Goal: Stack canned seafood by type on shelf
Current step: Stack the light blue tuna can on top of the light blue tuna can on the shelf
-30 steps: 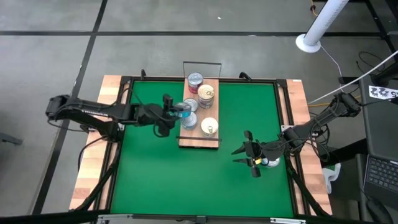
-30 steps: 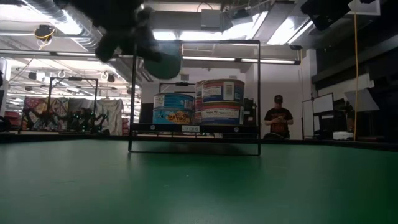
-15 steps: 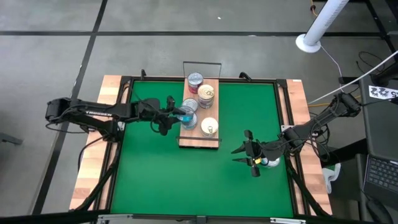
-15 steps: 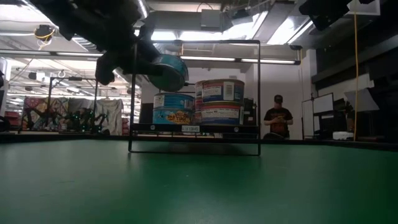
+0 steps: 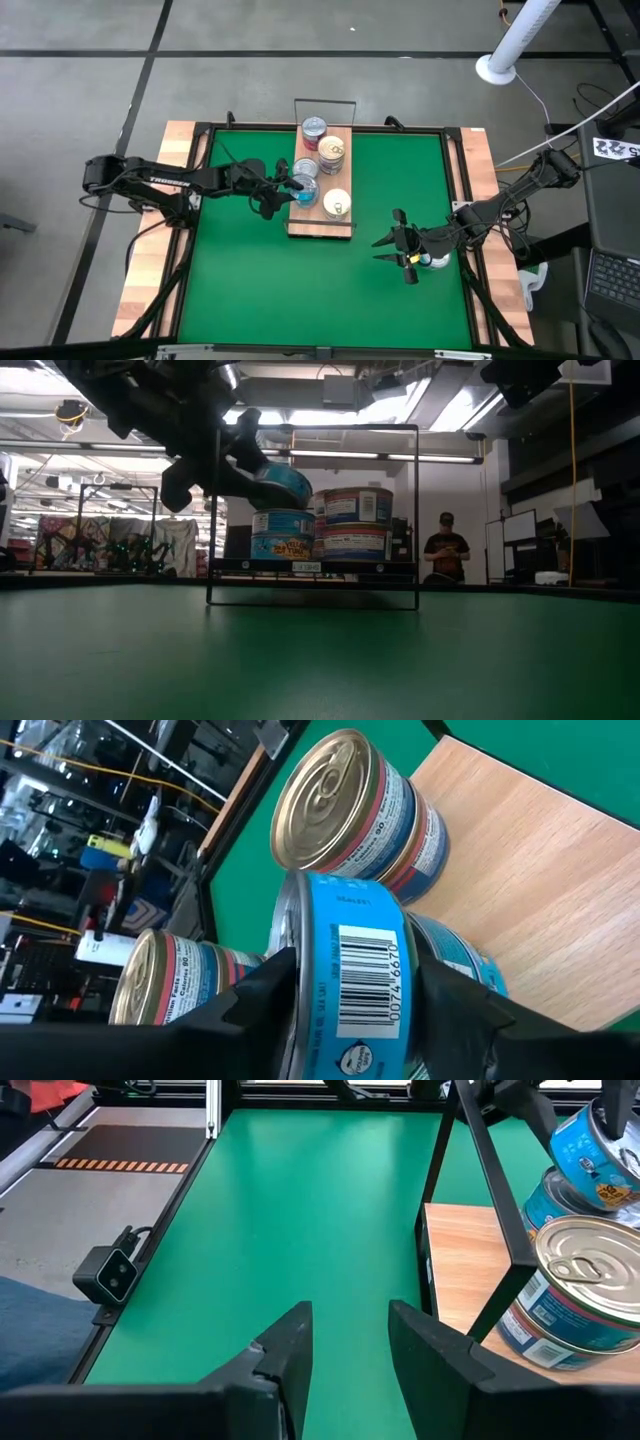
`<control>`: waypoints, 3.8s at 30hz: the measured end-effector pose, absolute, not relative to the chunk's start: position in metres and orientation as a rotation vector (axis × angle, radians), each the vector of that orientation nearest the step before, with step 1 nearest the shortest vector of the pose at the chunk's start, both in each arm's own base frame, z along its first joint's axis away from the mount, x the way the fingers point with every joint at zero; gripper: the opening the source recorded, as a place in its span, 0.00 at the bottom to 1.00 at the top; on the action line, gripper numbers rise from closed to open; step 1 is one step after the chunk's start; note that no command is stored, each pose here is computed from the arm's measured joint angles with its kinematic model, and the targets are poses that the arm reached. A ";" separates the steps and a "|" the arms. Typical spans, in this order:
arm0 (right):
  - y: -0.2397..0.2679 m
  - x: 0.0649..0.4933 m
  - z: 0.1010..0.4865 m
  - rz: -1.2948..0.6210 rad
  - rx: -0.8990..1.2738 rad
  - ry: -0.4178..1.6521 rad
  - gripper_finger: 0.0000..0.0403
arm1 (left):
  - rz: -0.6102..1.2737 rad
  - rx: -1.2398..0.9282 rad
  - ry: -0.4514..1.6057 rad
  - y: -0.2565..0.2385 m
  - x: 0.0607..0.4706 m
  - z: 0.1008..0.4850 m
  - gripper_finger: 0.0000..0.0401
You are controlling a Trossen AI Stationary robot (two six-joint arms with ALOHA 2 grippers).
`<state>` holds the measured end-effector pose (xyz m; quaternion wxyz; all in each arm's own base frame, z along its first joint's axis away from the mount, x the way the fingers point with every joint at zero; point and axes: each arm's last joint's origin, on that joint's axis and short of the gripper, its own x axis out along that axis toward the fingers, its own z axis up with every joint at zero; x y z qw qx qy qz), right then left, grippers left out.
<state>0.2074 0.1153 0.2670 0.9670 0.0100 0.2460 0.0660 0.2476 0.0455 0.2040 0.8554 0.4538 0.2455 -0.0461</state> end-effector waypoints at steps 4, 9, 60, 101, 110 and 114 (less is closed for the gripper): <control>0.115 0.207 0.267 0.133 0.020 0.498 0.33 | -0.089 0.920 0.522 0.046 0.247 0.204 0.46; 0.115 0.207 0.267 0.133 0.020 0.498 0.33 | -0.045 0.896 0.538 0.047 0.247 0.204 0.47; 0.115 0.208 0.267 0.134 0.022 0.495 0.33 | 0.172 0.398 0.233 0.034 0.185 0.281 0.51; 0.114 0.170 0.233 0.341 0.472 1.253 0.54 | -0.176 0.182 -0.144 -0.081 0.253 0.268 0.51; 0.121 0.148 0.227 0.216 0.565 1.487 0.51 | -0.178 0.188 -0.150 -0.084 0.257 0.272 0.51; 0.129 0.135 0.225 0.157 0.538 1.546 0.49 | -0.181 0.185 -0.129 -0.084 0.257 0.270 0.51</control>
